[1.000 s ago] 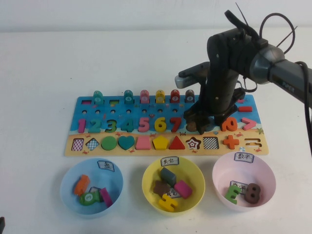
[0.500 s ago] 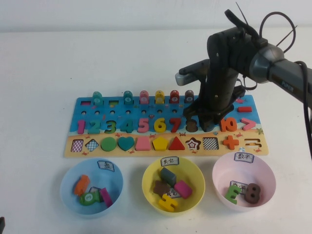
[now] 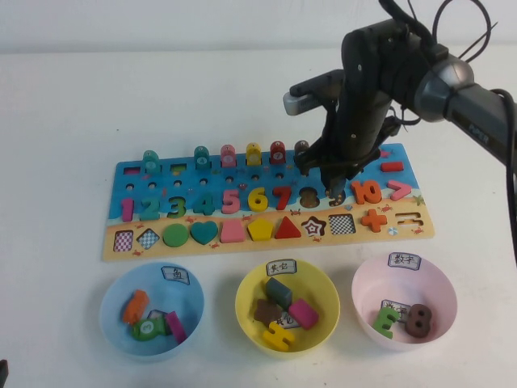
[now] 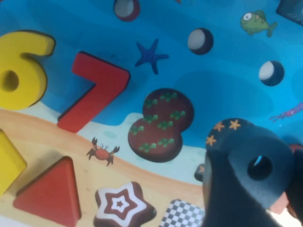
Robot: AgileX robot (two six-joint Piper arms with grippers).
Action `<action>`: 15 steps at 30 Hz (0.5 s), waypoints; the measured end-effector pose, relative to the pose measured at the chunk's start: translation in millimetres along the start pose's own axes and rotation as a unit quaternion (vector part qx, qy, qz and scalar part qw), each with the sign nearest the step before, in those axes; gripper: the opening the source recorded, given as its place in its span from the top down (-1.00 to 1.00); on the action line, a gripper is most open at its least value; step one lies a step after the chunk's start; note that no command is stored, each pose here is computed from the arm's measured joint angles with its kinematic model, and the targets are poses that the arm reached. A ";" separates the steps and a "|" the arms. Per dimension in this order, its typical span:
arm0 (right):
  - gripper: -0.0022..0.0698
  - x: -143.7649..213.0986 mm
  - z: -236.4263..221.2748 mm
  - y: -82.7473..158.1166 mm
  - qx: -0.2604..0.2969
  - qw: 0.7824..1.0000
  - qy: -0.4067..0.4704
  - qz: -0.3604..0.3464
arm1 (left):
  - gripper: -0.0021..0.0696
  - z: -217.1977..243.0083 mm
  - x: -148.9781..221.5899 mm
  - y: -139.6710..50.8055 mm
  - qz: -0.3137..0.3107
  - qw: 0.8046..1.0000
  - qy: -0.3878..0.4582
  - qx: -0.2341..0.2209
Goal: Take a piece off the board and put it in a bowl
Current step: Pick up the "number 9"
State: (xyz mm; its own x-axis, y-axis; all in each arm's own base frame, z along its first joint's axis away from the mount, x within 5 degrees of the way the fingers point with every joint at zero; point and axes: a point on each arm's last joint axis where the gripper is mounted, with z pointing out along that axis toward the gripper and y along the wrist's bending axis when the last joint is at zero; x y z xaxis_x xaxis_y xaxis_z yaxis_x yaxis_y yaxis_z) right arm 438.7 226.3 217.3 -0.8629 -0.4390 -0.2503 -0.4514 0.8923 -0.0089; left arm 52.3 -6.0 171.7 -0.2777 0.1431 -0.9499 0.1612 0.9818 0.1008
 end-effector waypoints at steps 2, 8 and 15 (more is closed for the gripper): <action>0.26 -0.1 -2.1 0.0 0.000 1.000 -0.002 0.000 | 0.96 0.0 0.0 0.0 0.000 1.000 0.000 0.000; 0.26 -0.7 -13.6 1.8 -0.011 1.000 -0.013 0.002 | 0.96 0.0 0.0 0.0 0.000 1.000 0.000 0.000; 0.26 2.9 -82.0 24.3 -0.047 0.995 -0.079 -0.039 | 0.95 0.0 0.0 0.0 0.000 1.000 0.000 0.000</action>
State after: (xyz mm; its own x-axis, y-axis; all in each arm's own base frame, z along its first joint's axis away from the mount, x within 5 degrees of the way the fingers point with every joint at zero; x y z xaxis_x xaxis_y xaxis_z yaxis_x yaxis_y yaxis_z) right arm 406.6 238.1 295.7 -0.7814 -0.4772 -0.4021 -0.5406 0.8395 0.0543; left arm 52.3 -6.0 171.7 -0.2777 0.1431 -0.9499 0.1612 0.9818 0.1008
